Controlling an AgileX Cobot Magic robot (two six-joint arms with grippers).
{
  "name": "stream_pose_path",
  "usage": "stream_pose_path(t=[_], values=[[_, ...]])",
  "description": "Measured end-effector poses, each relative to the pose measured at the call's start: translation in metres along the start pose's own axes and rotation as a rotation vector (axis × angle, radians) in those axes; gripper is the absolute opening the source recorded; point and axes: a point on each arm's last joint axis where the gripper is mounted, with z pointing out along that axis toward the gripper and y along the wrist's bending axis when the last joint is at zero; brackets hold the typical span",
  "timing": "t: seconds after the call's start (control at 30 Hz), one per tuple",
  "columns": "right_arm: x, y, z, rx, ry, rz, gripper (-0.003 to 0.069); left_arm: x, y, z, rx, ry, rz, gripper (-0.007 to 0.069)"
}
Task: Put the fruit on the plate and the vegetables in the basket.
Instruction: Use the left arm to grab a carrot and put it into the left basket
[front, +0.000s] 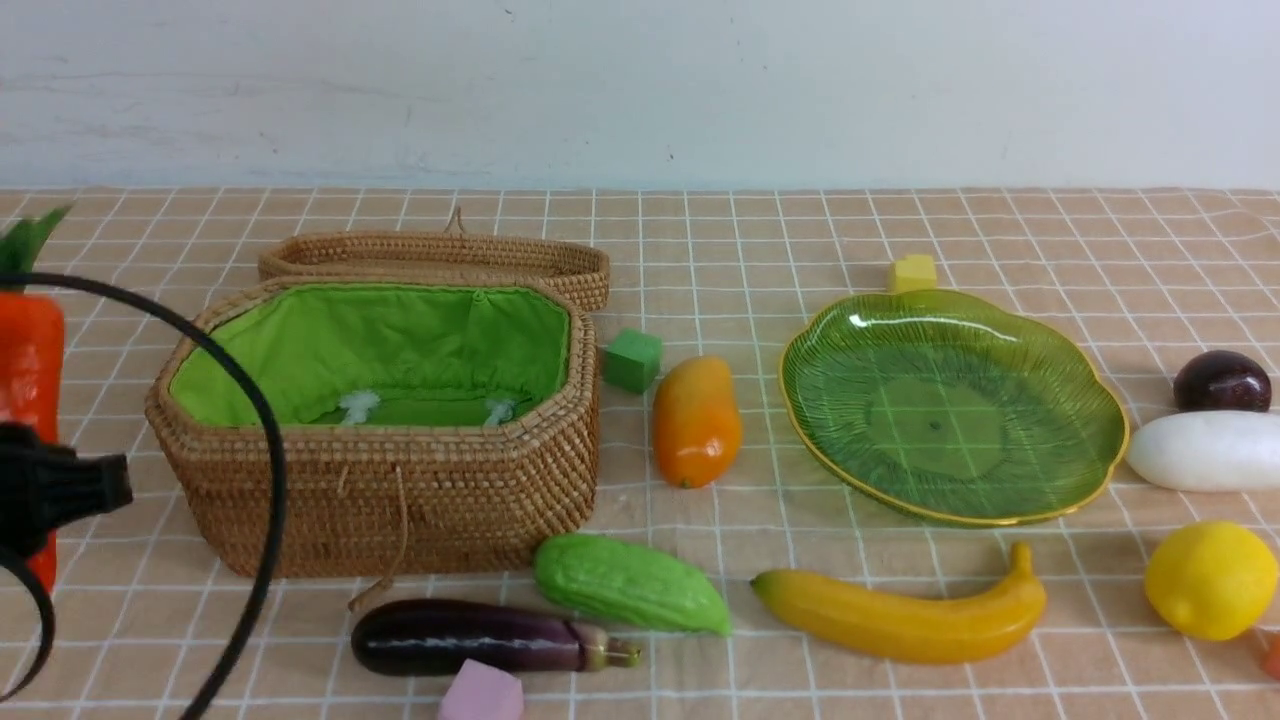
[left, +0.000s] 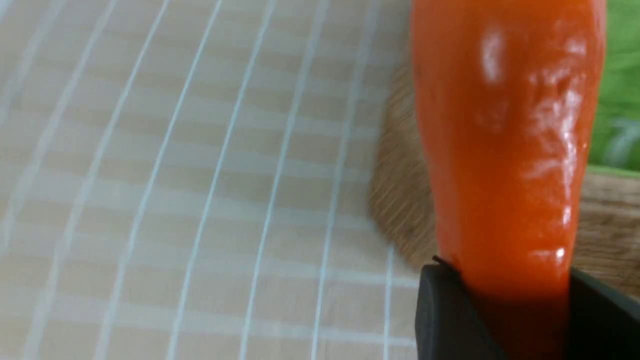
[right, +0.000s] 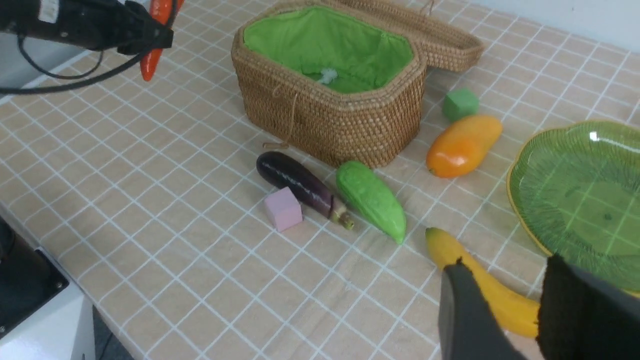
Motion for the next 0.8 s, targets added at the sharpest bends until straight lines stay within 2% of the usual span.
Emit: stream_pose_path(t=[0.07, 0.13, 0.17, 0.2, 0.3, 0.43, 0.57, 0.63, 0.73, 0.8], values=[[-0.001, 0.000, 0.000, 0.003, -0.012, -0.019, 0.0235, -0.013, -0.008, -0.006, 0.053, -0.016, 0.169, 0.0245], [-0.002, -0.001, 0.000, 0.008, -0.027, -0.042, 0.0236, -0.032, -0.024, -0.006, 0.137, 0.010, 0.526, 0.0245], [-0.003, -0.001, 0.000, 0.008, -0.028, -0.044, 0.0236, -0.035, -0.026, -0.004, 0.146, 0.014, 0.557, 0.0245], [-0.003, -0.001, 0.000, 0.010, -0.031, -0.054, 0.0237, -0.043, -0.036, 0.006, 0.203, 0.059, 0.797, 0.0245], [-0.003, -0.001, 0.000, 0.009, -0.028, -0.063, 0.0237, -0.056, -0.050, 0.038, 0.264, 0.119, 1.066, 0.0245], [-0.001, 0.000, 0.000, 0.002, -0.009, -0.066, 0.0236, -0.070, -0.064, 0.079, 0.279, 0.142, 1.204, 0.0245], [0.000, 0.000, 0.001, -0.001, 0.001, -0.066, 0.0236, -0.076, -0.070, 0.108, 0.241, 0.157, 1.233, 0.0245], [0.001, 0.000, 0.001, -0.001, 0.004, -0.064, 0.0236, -0.079, -0.071, 0.123, 0.191, 0.145, 1.222, 0.0254], [0.001, -0.001, 0.002, -0.001, 0.006, -0.064, 0.0236, -0.083, -0.070, 0.126, 0.142, 0.118, 1.208, 0.0324], [0.001, -0.001, 0.002, 0.000, 0.002, -0.063, 0.0236, -0.087, -0.068, 0.125, 0.098, 0.095, 1.175, 0.0466]])
